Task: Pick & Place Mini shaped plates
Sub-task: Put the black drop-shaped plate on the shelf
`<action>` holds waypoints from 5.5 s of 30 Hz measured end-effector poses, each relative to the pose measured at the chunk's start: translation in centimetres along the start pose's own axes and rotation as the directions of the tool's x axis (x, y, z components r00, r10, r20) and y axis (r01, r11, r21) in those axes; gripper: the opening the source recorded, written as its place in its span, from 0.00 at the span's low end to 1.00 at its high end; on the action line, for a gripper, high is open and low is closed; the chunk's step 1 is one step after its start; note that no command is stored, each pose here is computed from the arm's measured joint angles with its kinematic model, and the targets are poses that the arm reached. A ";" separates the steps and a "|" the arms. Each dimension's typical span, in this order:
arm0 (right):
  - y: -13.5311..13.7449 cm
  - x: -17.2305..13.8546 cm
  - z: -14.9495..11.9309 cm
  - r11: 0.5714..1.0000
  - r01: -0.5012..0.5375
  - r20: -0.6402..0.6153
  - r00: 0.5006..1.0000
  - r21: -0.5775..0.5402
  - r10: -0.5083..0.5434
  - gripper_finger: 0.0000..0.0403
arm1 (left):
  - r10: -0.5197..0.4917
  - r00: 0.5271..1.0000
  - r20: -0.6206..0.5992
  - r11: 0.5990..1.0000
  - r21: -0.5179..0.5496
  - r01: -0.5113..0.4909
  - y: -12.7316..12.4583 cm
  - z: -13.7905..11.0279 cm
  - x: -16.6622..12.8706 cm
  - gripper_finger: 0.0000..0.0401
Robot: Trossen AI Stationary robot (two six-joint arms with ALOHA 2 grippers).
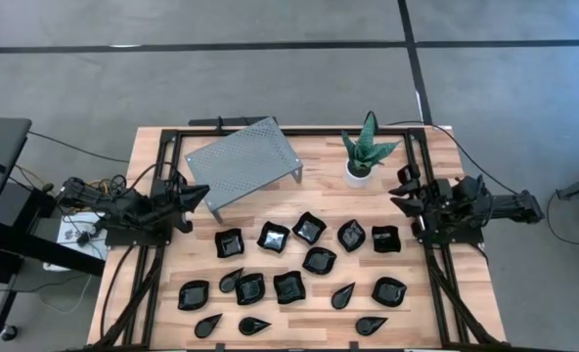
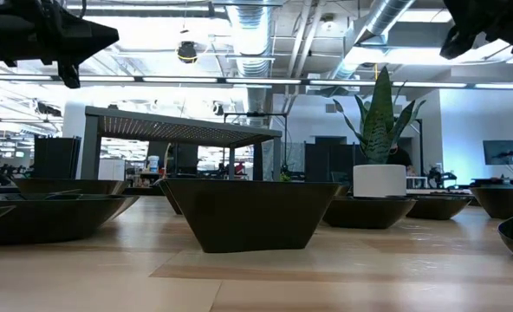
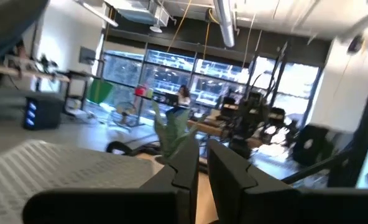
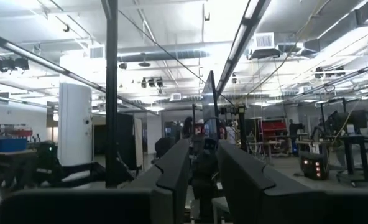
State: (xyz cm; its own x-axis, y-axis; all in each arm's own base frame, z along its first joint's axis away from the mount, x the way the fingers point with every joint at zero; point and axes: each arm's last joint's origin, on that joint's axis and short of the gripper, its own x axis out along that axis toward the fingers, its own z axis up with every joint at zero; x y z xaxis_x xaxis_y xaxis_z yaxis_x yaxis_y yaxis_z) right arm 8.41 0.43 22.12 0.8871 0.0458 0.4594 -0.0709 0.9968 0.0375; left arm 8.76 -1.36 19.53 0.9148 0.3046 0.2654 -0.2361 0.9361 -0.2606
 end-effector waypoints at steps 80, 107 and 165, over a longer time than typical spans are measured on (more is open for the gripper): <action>-1.0 20.9 -10.3 0.936 -0.050 -0.727 0.644 -0.348 -0.237 0.58 | -0.199 0.356 -0.913 0.968 -0.241 -0.077 -14.7 -8.7 2.6 0.36; -1.0 21.8 -9.6 0.935 -0.043 -0.713 0.660 -0.351 -0.237 0.58 | -0.039 0.228 -0.973 0.973 -0.089 -0.213 -13.3 -10.0 1.4 0.36; -1.4 21.4 -9.8 0.934 -0.046 -0.739 0.625 -0.354 -0.250 0.58 | 0.285 0.464 -0.839 0.952 0.193 -0.237 -12.4 2.8 8.4 0.01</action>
State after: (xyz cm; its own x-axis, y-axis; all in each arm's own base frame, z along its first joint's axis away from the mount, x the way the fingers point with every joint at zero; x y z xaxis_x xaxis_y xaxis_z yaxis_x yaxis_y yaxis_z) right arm 32.01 0.70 23.18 0.9096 -0.1716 -0.3784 0.0545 0.9521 -0.3008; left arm 18.46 -9.86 27.63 0.6317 0.2607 -0.7300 -0.5045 0.8533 -0.1319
